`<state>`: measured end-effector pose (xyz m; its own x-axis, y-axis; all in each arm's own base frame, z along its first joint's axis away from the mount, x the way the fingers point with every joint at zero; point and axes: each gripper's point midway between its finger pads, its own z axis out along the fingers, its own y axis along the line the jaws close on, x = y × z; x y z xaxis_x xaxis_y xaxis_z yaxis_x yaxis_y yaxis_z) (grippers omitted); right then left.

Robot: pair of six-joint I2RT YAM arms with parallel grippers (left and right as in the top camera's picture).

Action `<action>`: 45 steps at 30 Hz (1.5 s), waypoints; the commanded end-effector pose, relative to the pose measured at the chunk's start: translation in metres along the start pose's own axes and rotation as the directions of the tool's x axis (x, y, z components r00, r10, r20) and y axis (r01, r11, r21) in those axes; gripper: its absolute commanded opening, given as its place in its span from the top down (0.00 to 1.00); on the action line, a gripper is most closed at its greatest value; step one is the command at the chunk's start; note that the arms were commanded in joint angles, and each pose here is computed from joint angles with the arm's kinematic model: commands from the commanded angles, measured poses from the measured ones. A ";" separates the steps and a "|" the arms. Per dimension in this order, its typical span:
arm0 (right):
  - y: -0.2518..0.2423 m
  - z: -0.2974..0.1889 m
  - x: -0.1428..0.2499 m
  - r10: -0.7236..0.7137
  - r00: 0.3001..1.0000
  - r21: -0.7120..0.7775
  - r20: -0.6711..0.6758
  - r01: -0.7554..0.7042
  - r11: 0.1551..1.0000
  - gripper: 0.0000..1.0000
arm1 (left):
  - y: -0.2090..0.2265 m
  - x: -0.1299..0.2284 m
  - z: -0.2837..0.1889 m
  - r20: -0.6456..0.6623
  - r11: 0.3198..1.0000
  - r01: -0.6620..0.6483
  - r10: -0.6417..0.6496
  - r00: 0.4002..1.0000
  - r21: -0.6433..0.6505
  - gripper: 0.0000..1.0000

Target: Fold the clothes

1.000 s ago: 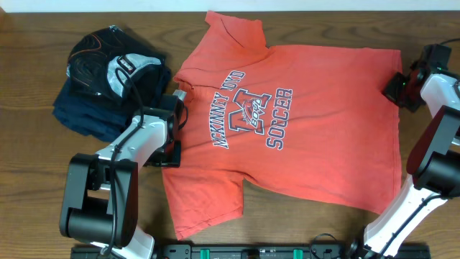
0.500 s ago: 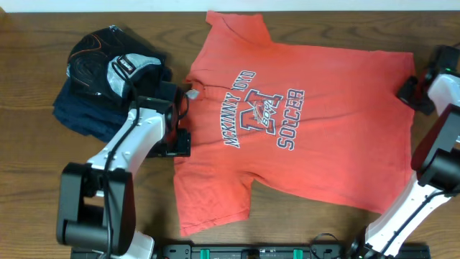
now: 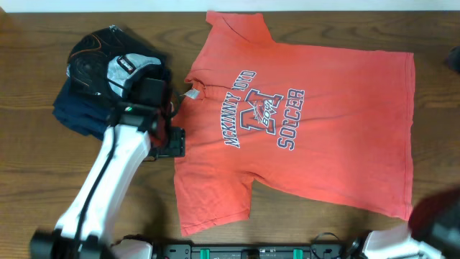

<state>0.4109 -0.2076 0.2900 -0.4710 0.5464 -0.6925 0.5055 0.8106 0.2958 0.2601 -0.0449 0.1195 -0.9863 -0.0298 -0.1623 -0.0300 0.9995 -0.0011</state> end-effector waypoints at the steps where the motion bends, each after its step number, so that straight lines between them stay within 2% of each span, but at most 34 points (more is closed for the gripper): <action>1: 0.019 -0.053 0.001 0.068 0.998 -0.101 0.011 -0.066 0.993 0.52 | 0.000 -0.004 -0.035 0.112 1.000 0.002 -0.005 0.994 0.026 0.26; 3: 0.021 -0.075 0.012 0.089 0.996 -0.096 -0.007 -0.089 0.991 0.52 | -0.002 0.003 -0.046 0.132 0.999 -0.001 -0.006 0.991 0.054 0.21; 5: 0.024 -0.095 0.027 0.094 0.995 -0.089 -0.040 -0.097 0.991 0.51 | -0.012 0.014 -0.051 0.117 0.993 -0.009 -0.005 0.993 0.121 0.21; 7: 0.022 -0.107 0.043 0.111 0.990 -0.072 -0.087 -0.118 0.990 0.50 | -0.022 0.025 -0.048 0.072 0.983 -0.011 -0.002 0.997 0.182 0.21; 9: 0.020 -0.113 0.062 0.128 0.980 -0.048 -0.154 -0.137 0.989 0.48 | -0.025 0.040 -0.036 -0.005 0.979 0.045 -0.045 0.999 0.199 0.21; 14: 0.017 -0.109 0.112 0.119 0.935 -0.006 -0.335 -0.128 0.992 0.47 | -0.021 0.080 0.007 -0.190 0.975 0.154 -0.123 0.974 0.159 0.22; 20: 0.003 -0.086 0.160 0.132 0.876 0.038 -0.465 -0.130 0.991 0.46 | -0.029 0.124 0.046 -0.348 0.962 0.198 -0.122 0.929 0.190 0.22; 21: 0.001 -0.082 0.166 0.137 0.868 0.043 -0.478 -0.132 0.990 0.46 | -0.029 0.130 0.051 -0.367 0.960 0.207 -0.126 0.922 0.190 0.24; 22: -0.002 -0.078 0.172 0.141 0.860 0.049 -0.490 -0.135 0.990 0.47 | -0.031 0.135 0.055 -0.387 0.956 0.219 -0.130 0.913 0.196 0.29; 23: -0.004 -0.074 0.178 0.145 0.853 0.054 -0.501 -0.136 0.989 0.46 | -0.032 0.141 0.058 -0.409 0.951 0.239 -0.143 0.901 0.194 0.39; 24: -0.006 -0.070 0.185 0.150 0.845 0.060 -0.513 -0.139 0.989 0.46 | -0.032 0.147 0.060 -0.430 0.949 0.258 -0.160 0.889 0.182 0.43; 26: -0.010 -0.063 0.196 0.156 0.834 0.068 -0.530 -0.141 0.988 0.47 | -0.030 0.156 0.066 -0.452 0.945 0.285 -0.186 0.872 0.159 0.44; 35: -0.016 -0.051 0.210 0.161 0.824 0.075 -0.544 -0.143 0.987 0.47 | -0.026 0.179 0.087 -0.477 0.937 0.324 -0.227 0.849 0.131 0.43; 39: -0.016 -0.048 0.206 0.156 0.835 0.067 -0.528 -0.142 0.988 0.47 | -0.026 0.185 0.093 -0.485 0.928 0.356 -0.260 0.835 0.114 0.51; 45: -0.012 -0.046 0.202 0.157 0.844 0.050 -0.513 -0.153 0.987 0.47 | -0.028 0.185 0.096 -0.485 0.915 0.392 -0.302 0.821 0.093 0.54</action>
<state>0.2743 -0.1028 0.1758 -0.6796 0.7063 -0.1981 0.6243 0.6987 0.3494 0.0948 -0.0759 -0.0038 -0.8970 -0.2904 0.3332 -0.3597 0.9177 -0.1687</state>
